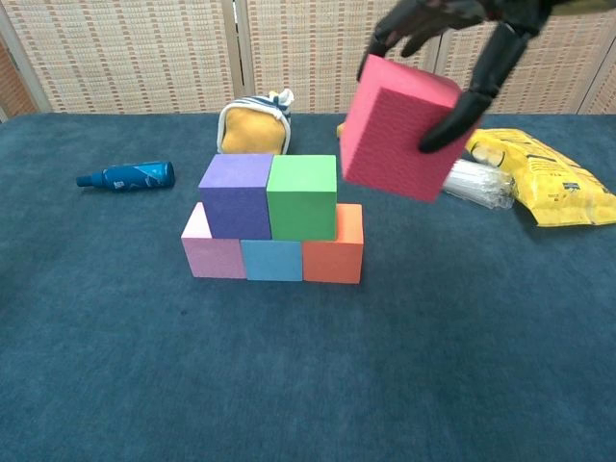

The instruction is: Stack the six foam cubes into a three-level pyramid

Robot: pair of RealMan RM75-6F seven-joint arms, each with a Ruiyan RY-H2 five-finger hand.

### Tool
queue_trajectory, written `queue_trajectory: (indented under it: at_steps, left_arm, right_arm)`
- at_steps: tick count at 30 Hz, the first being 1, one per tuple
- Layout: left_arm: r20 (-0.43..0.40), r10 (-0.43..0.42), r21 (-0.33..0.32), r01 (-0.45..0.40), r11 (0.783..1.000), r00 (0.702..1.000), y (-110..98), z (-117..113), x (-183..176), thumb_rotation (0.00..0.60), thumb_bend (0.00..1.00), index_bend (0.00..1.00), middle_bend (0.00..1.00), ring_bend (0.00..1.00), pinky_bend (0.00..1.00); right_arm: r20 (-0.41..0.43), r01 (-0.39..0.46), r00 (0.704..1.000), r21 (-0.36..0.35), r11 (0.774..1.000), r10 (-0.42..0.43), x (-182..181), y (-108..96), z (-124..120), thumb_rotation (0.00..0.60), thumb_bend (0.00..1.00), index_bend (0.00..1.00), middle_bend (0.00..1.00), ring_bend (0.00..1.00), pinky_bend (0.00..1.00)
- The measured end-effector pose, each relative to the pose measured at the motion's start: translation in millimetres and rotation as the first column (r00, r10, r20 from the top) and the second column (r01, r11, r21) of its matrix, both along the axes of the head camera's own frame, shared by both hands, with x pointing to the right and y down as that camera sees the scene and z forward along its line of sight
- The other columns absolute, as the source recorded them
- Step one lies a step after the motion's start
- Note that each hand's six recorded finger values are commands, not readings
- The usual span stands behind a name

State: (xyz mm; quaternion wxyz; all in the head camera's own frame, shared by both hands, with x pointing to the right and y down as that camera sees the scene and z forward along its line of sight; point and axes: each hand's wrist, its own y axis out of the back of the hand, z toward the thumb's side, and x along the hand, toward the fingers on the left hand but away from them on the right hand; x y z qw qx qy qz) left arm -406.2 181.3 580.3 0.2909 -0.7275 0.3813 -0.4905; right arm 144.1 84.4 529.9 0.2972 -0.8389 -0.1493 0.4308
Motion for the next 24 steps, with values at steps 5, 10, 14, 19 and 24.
queue_trajectory:
  at_steps: [5, 10, 14, 19, 24]
  left_arm:
    - [0.005, -0.005, -0.011, 0.005, 1.0, 1.0, 0, 2, -1, 0.6, 0.3, 0.05, 0.0, 0.0, 0.14]
    - [0.008, -0.014, -0.022, 0.014, 1.0, 1.0, 1, 5, -5, 0.6, 0.3, 0.04, 0.0, 0.0, 0.14]
    - [0.007, -0.019, -0.031, 0.02, 0.999, 1.0, 3, 8, -7, 0.6, 0.3, 0.04, 0.0, 0.0, 0.14]
    - [0.004, -0.024, -0.04, 0.024, 0.999, 1.0, 5, 10, -9, 0.6, 0.3, 0.04, 0.0, 0.0, 0.14]
    - [0.0, -0.032, -0.04, 0.032, 0.999, 0.999, 6, 11, -12, 0.6, 0.3, 0.04, 0.0, 0.0, 0.13]
  right_arm:
    - [0.007, 0.02, 1.0, -0.005, 1.0, -0.02, -31, -36, -2, 0.6, 0.24, 0.51, 0.27, 0.11, 0.16]
    - [-0.016, 0.044, 0.999, 0.014, 0.999, -0.043, -62, -56, 2, 0.6, 0.24, 0.49, 0.27, 0.11, 0.16]
    - [-0.042, 0.033, 0.999, 0.0, 0.999, -0.032, -79, -59, 12, 0.6, 0.24, 0.49, 0.27, 0.11, 0.16]
    - [-0.103, 0.025, 0.994, -0.015, 1.0, -0.027, -93, -59, 34, 0.6, 0.24, 0.49, 0.27, 0.11, 0.15]
    - [-0.143, 0.015, 0.99, -0.004, 1.0, -0.016, -104, -61, 46, 0.6, 0.24, 0.48, 0.27, 0.11, 0.14]
